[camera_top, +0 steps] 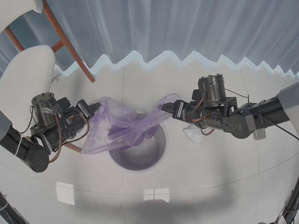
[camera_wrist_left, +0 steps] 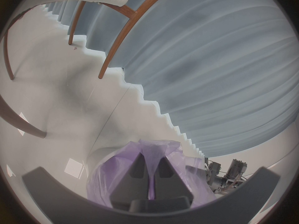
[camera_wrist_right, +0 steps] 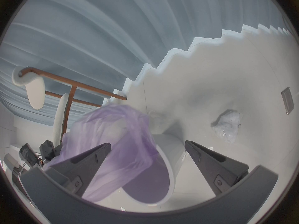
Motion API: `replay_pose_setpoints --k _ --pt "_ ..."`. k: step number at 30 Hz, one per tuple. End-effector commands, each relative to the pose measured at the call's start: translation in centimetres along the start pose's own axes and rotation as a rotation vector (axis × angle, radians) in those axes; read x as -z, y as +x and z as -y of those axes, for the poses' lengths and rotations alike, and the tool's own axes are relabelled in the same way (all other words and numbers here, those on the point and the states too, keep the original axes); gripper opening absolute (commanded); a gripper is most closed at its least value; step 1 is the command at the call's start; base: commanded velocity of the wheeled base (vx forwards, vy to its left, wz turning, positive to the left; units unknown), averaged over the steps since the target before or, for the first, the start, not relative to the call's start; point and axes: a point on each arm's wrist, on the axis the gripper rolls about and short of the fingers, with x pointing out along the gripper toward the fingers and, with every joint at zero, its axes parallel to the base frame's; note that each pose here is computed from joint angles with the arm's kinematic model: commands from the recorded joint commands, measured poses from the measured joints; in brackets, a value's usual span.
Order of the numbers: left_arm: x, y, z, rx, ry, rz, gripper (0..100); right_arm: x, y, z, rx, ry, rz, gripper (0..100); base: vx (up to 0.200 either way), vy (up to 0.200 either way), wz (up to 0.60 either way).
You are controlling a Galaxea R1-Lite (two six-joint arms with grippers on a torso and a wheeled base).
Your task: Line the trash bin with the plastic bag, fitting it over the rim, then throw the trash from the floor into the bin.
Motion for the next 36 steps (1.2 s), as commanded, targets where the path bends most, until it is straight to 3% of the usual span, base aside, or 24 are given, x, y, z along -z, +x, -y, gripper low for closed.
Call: replay_pose_setpoints --k 1,7,13,14,21,26,32,36 --pt "-0.1 0.0 -0.1 -0.011 0.001 0.014 0 -0.5 -2.8 -1.0 -0.023 -0.005 0.021 100 0.0 0.0 0.0" --pt "-0.1 0.0 -0.1 -0.01 0.003 0.015 0 -1.1 -4.6 -1.1 -0.013 0.004 0.013 100 0.0 0.0 0.0" --pt "-0.2 -0.1 0.1 -0.004 0.006 0.022 0 0.1 -3.2 -0.4 0.016 0.106 -0.034 100 0.0 0.0 0.0" --pt "-0.3 -0.1 0.2 0.0 0.007 0.025 0 0.2 -2.8 -0.3 0.018 0.116 -0.036 0 0.0 0.0 0.0" --pt "0.1 -1.3 -0.1 -0.01 0.015 0.017 0 0.2 -2.1 0.1 0.02 0.16 -0.046 0 0.0 0.0 0.0" --pt "-0.2 -1.1 -0.9 -0.034 0.014 0.031 0 -2.5 -1.5 1.8 -0.014 0.156 -0.007 0 0.0 0.0 0.0" --pt "-2.0 2.3 -1.3 -0.039 0.011 0.111 0 -6.2 -0.1 3.1 -0.066 0.108 0.046 0 0.0 0.0 0.0" --pt "-1.6 4.4 -2.7 -0.063 0.007 0.107 0 -7.1 2.1 3.3 -0.062 0.075 0.053 0 0.0 0.0 0.0"
